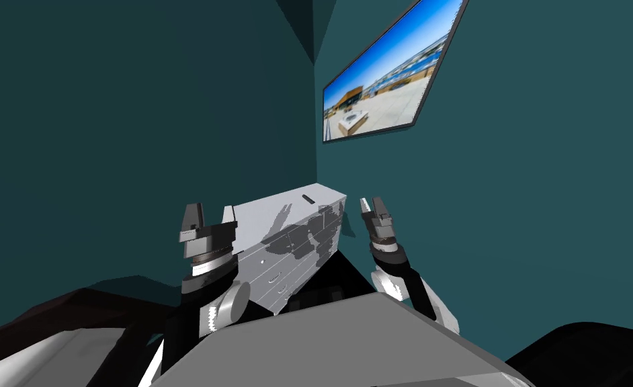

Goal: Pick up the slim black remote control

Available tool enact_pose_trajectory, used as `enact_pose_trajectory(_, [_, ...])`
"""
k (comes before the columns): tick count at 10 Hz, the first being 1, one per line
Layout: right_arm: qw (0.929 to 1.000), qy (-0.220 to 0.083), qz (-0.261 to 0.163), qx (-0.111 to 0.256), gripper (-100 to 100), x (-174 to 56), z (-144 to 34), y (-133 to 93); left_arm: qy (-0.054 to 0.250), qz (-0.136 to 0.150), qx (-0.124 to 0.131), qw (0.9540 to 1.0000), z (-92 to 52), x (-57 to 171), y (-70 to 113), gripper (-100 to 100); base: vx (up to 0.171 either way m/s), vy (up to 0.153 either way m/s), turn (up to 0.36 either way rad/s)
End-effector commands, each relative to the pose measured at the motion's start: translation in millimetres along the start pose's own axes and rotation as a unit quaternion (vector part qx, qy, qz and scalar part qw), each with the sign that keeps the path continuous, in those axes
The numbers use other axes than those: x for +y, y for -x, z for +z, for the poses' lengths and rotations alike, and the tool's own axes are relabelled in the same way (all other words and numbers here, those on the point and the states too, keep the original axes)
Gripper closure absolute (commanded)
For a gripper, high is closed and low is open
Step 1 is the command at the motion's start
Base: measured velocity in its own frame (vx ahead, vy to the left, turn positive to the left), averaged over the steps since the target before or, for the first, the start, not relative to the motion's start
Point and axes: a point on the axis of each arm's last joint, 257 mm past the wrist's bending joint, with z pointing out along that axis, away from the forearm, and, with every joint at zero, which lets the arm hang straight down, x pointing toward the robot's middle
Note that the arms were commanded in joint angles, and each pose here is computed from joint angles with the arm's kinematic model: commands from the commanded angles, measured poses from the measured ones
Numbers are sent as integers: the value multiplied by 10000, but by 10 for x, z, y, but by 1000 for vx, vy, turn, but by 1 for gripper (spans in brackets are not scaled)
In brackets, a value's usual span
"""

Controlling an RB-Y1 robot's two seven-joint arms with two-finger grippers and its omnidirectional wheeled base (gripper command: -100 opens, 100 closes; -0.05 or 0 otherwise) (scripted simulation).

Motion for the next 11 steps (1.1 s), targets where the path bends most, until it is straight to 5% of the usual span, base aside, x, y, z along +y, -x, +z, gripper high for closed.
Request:
enact_pose_trajectory(1, [9995,-194,117,219,-100,-122,-129,-102,0,0,0,10000,0,0,0,0,-24,-3,-23])
enact_pose_trajectory(4, [9941,-700,427,714,-100,-400,-497,-323,0,0,0,10000,0,0,0,0,-51,-26,-7])
enact_pose_trajectory(5, [9939,-698,423,746,-100,-400,-500,-329,0,0,0,10000,0,0,0,0,-52,-27,-6])
enact_pose_trajectory(7, [9837,-1209,739,1103,-100,-622,-902,-486,0,0,0,10000,0,0,0,0,-46,-31,10])
enact_pose_trajectory(10, [9733,-1511,897,1475,-100,-726,-1181,-581,0,0,0,10000,0,0,0,0,-33,-26,15])
enact_pose_trajectory(11, [9629,-1844,1095,1636,-100,-821,-1464,-637,0,0,0,10000,0,0,0,0,-33,-18,95])
